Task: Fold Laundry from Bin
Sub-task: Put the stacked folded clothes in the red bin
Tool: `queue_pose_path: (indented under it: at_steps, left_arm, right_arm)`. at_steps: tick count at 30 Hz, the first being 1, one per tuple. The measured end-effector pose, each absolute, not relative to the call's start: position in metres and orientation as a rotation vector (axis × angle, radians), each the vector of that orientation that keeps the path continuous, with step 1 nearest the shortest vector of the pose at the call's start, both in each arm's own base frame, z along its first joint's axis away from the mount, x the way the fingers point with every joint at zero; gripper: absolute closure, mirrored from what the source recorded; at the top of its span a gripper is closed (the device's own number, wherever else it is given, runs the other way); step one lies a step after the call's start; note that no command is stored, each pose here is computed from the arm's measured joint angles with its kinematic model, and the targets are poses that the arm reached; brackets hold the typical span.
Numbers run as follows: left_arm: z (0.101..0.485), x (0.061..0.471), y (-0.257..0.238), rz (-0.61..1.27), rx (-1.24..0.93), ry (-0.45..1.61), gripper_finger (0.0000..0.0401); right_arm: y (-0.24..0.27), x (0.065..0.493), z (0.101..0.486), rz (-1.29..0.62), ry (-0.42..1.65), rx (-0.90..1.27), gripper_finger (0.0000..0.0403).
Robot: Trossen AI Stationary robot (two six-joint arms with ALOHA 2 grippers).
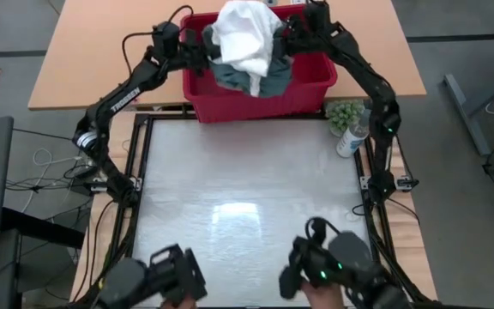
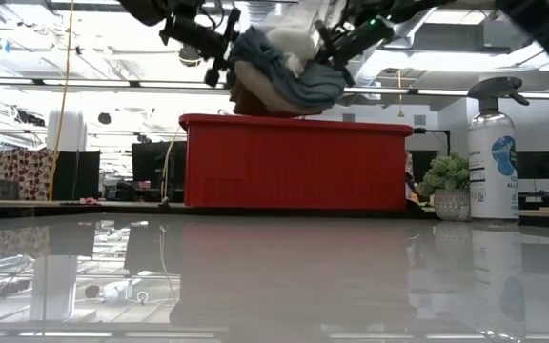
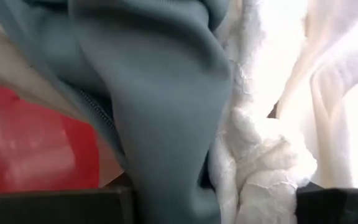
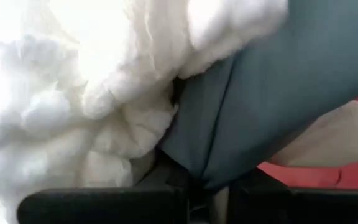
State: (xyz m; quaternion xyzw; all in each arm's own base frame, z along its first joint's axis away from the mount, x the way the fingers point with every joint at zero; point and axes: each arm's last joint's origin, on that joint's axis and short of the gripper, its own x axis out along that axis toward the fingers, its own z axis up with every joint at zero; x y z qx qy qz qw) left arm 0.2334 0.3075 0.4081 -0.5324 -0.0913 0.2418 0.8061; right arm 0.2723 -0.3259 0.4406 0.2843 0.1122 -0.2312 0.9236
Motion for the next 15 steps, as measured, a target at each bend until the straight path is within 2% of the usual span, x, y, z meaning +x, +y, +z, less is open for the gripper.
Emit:
queue_pose_path:
  at_steps: [5, 15]
  left_arm:
    - [0.381, 0.233, 0.347, 0.513, -1.140, -0.249, 0.0287]
    - [0.281, 0.241, 0.426, 0.480, -1.300, -0.296, 0.0287]
  right_arm:
    - [-0.362, 0.280, 0.429, -0.469, 0.120, 0.591, 0.0339]
    - [-0.439, 0.287, 0.355, -0.531, 0.036, 0.703, 0.0339]
